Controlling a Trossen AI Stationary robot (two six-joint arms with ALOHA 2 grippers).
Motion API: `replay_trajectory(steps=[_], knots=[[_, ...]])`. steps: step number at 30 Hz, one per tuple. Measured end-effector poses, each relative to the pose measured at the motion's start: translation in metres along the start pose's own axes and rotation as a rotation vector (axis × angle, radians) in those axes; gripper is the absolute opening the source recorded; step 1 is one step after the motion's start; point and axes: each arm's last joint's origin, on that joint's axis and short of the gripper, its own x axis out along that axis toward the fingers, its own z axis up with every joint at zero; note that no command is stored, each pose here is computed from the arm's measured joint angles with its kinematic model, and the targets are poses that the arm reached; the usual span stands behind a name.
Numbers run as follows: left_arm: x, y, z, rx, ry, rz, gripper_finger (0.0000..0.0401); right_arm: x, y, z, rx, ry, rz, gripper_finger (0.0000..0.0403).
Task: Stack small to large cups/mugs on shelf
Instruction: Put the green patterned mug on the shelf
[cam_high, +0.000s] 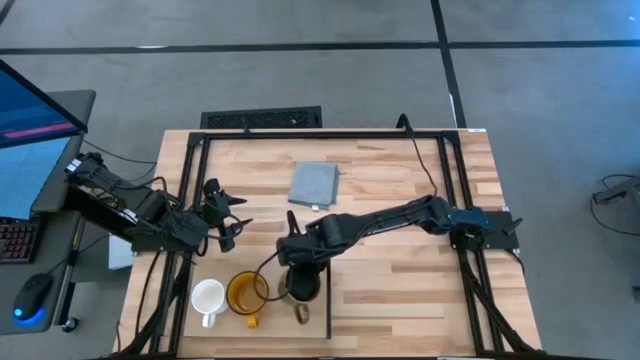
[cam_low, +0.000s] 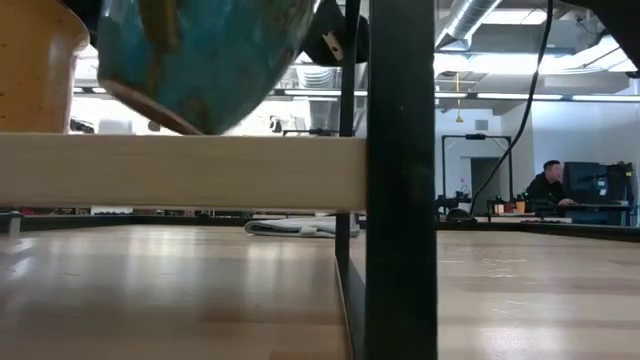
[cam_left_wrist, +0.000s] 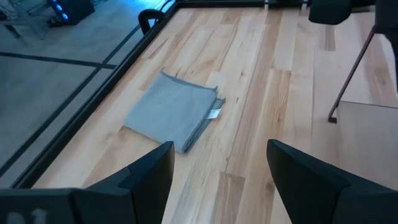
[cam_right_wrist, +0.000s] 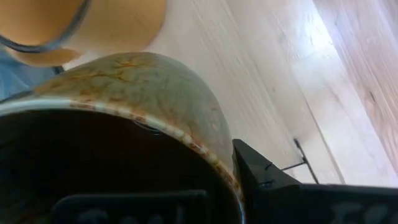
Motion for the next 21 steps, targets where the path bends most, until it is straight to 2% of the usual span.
replay_trajectory(steps=[21], knots=[[0.0,-0.0001,0.0001,-0.027,0.0,-0.001,0.0247,0.0024,-0.0018,-0.0014,0.005,0.025,-0.013,0.0041]])
